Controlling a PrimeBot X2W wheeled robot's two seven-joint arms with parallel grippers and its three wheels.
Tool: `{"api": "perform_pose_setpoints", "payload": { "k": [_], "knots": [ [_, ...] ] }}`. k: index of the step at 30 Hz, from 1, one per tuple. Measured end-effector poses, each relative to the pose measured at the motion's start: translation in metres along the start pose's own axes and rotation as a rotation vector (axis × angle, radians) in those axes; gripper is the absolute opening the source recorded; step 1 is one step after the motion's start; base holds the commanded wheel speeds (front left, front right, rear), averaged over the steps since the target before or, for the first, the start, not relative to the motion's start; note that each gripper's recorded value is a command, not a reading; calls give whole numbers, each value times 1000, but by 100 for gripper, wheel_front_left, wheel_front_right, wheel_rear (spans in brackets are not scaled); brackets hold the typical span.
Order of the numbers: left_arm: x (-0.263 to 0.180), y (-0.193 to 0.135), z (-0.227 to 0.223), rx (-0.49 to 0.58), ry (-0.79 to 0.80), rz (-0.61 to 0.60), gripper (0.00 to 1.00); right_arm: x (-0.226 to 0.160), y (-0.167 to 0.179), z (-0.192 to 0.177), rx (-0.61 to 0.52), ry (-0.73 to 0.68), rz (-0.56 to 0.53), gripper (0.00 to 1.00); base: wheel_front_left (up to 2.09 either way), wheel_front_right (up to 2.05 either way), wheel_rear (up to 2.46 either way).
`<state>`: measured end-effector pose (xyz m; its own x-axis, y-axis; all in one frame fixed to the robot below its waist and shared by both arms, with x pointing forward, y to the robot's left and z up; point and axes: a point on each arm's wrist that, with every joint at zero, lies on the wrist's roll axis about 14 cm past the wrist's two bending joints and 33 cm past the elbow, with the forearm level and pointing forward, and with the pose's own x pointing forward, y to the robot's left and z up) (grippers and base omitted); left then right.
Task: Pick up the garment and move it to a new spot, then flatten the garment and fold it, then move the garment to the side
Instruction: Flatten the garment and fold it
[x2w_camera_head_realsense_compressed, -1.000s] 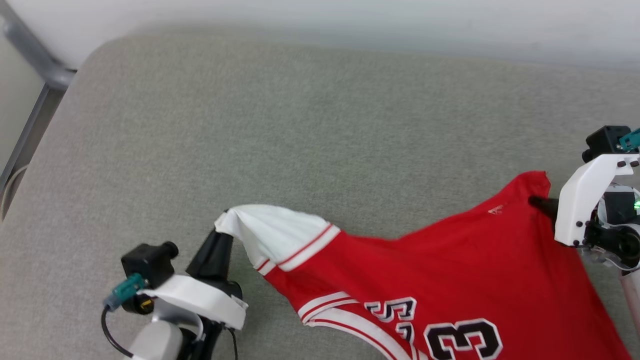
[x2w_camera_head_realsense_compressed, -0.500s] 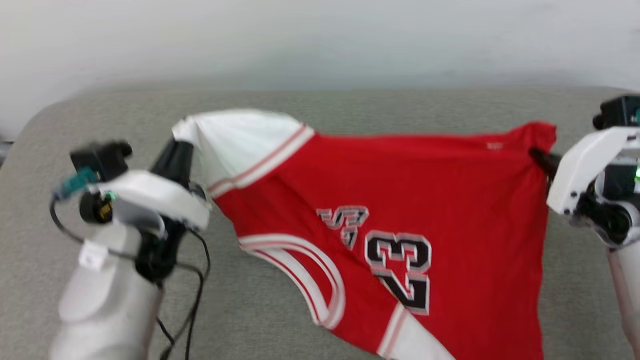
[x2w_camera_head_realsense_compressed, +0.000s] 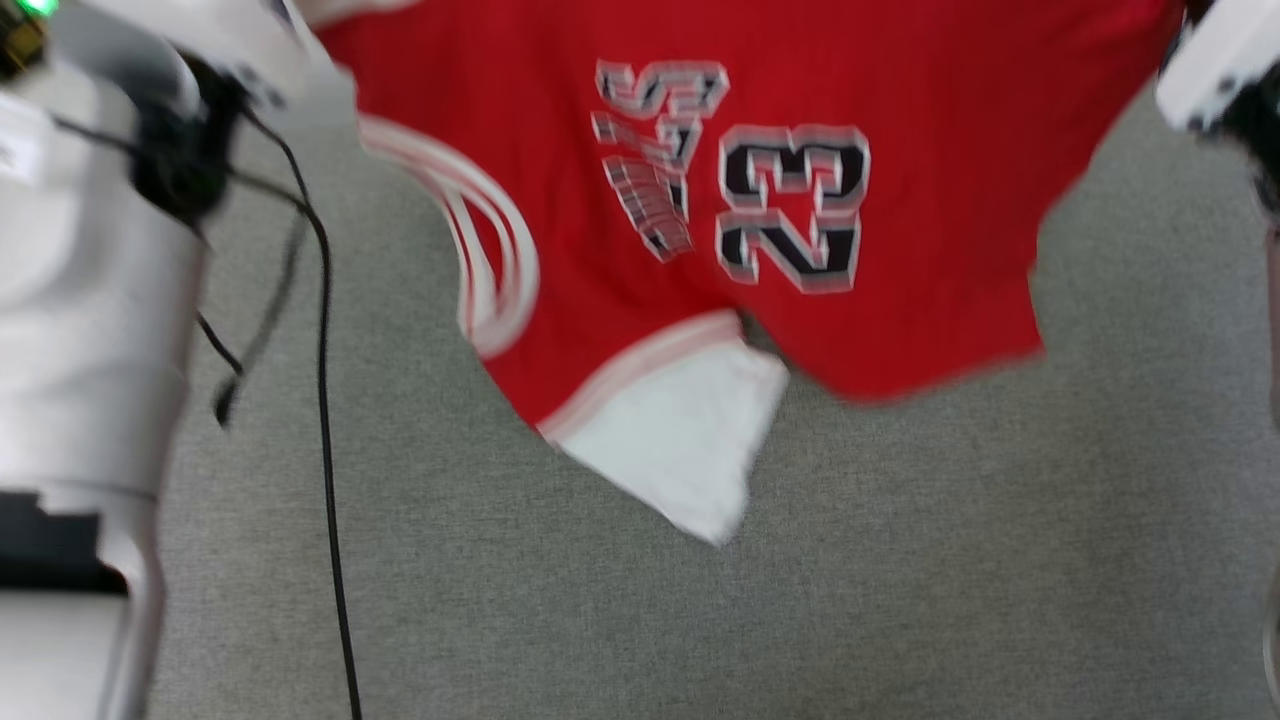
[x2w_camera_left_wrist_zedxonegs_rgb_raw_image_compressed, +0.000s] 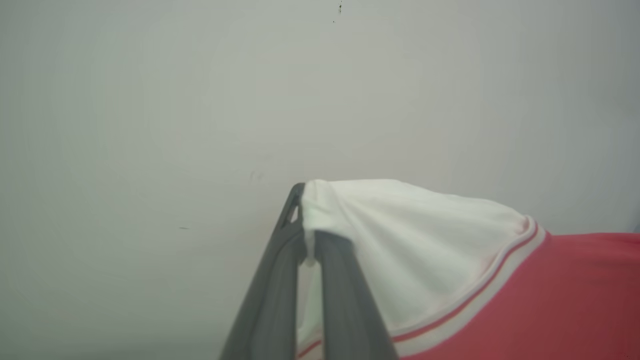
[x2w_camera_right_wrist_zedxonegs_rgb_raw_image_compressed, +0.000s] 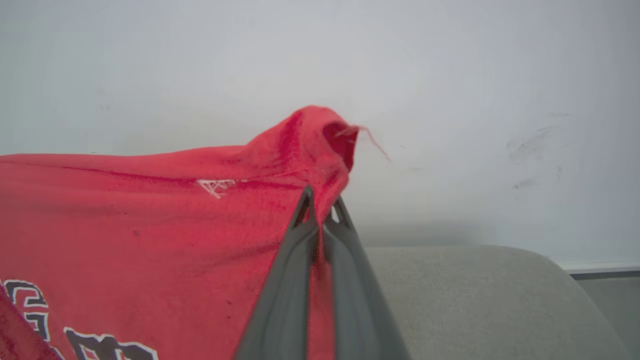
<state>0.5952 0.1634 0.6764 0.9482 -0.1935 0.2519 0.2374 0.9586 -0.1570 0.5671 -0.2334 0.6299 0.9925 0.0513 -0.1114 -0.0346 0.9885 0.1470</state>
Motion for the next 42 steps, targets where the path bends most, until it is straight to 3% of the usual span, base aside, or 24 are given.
{"api": "perform_pose_setpoints", "payload": {
  "k": [9,16,23,30,35,42],
  "knots": [
    [59,27,63,93,-148,36,0,47,19,76,-28,-213,15,0,0,0,0],
    [88,50,67,110,-187,65,0,88,30,88,-45,-250,23,0,0,0,0],
    [99,80,-14,61,-80,112,0,137,40,16,-40,-130,42,0,0,0,0],
    [80,99,-93,17,46,150,0,161,47,-54,-33,-5,64,0,0,0,0],
    [43,102,-129,-11,135,160,0,147,54,-93,-52,63,92,0,0,0,0],
    [-37,96,-170,-84,259,167,0,93,42,-153,-55,162,101,0,0,0,0]
  ]
}}
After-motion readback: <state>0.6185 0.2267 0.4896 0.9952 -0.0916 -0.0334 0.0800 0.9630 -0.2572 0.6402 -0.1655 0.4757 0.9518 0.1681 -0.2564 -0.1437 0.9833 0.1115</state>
